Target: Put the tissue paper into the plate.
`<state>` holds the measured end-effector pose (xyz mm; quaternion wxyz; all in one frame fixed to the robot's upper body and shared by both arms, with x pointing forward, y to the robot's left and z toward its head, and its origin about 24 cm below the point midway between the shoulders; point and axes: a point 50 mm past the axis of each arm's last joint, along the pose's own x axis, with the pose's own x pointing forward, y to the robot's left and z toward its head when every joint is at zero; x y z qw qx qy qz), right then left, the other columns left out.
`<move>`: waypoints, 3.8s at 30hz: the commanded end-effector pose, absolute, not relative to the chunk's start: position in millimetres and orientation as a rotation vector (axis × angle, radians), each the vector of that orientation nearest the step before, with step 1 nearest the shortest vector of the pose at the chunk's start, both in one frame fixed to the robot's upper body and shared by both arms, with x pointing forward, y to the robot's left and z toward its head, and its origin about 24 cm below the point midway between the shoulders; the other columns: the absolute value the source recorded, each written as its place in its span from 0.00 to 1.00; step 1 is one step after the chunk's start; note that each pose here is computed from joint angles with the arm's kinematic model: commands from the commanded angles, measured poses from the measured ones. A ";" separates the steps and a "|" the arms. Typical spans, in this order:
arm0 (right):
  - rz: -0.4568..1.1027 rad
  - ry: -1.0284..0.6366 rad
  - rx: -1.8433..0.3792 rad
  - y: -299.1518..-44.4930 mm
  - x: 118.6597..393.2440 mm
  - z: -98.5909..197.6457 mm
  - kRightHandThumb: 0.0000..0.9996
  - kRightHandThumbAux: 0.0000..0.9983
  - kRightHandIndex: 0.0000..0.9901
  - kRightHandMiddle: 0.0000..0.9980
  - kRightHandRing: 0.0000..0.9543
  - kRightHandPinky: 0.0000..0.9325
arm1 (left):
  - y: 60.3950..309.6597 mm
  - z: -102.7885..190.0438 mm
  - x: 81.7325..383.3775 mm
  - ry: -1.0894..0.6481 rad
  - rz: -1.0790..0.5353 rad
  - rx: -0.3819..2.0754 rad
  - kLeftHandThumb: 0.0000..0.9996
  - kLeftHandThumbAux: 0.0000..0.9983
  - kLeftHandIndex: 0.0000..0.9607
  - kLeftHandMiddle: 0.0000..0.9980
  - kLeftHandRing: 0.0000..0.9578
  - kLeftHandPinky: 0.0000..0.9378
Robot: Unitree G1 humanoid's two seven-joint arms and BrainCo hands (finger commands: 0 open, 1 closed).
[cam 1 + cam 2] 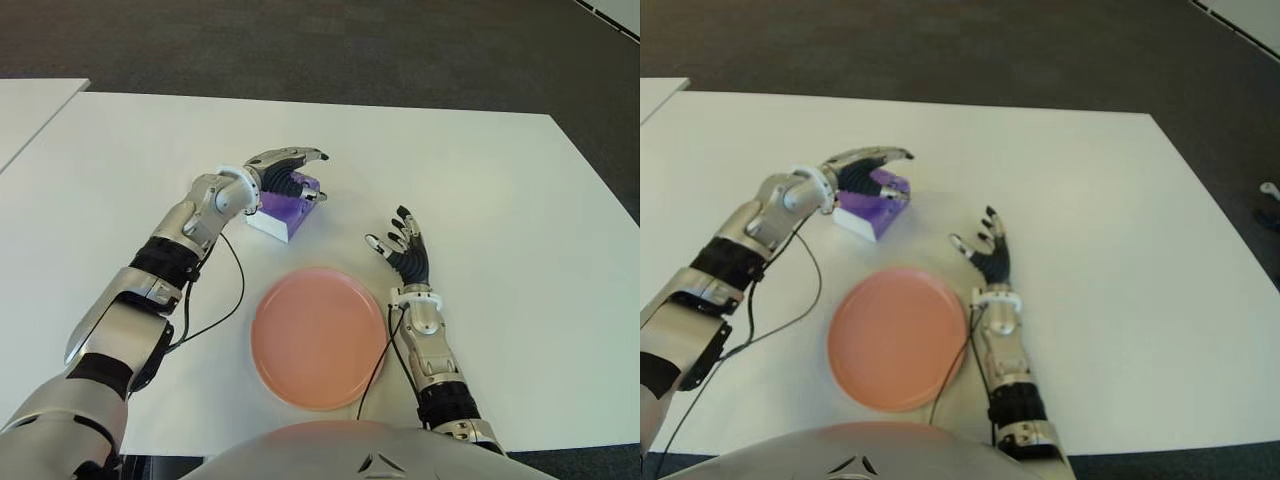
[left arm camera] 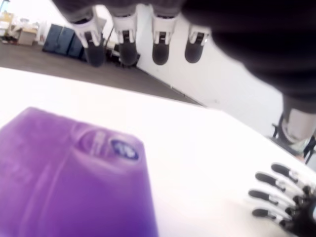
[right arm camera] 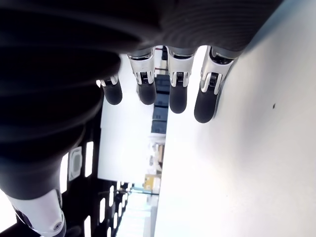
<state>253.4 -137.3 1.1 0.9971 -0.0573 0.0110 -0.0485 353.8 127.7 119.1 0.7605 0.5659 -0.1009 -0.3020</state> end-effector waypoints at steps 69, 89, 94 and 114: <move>-0.081 0.167 -0.133 -142.7 239.5 -24.3 0.15 0.72 0.00 0.07 0.10 0.14 | 199.4 128.9 361.9 -0.631 -0.461 1.846 0.27 0.18 0.00 0.00 0.00 0.00; -0.070 0.174 -0.135 -146.1 238.3 -24.6 0.13 0.69 0.00 0.06 0.08 0.12 | 203.9 105.3 355.3 -0.492 -0.783 1.815 0.45 0.16 0.00 0.00 0.00 0.00; -0.069 0.174 -0.133 -145.7 238.7 -24.5 0.13 0.69 0.00 0.06 0.08 0.12 | 203.6 106.1 354.2 -0.456 -0.823 1.794 0.50 0.18 0.00 0.00 0.00 0.00; -0.075 0.172 -0.142 -143.4 239.5 -23.7 0.14 0.70 0.00 0.06 0.09 0.14 | 201.0 108.5 351.1 -0.335 -0.940 1.774 0.58 0.20 0.00 0.00 0.00 0.00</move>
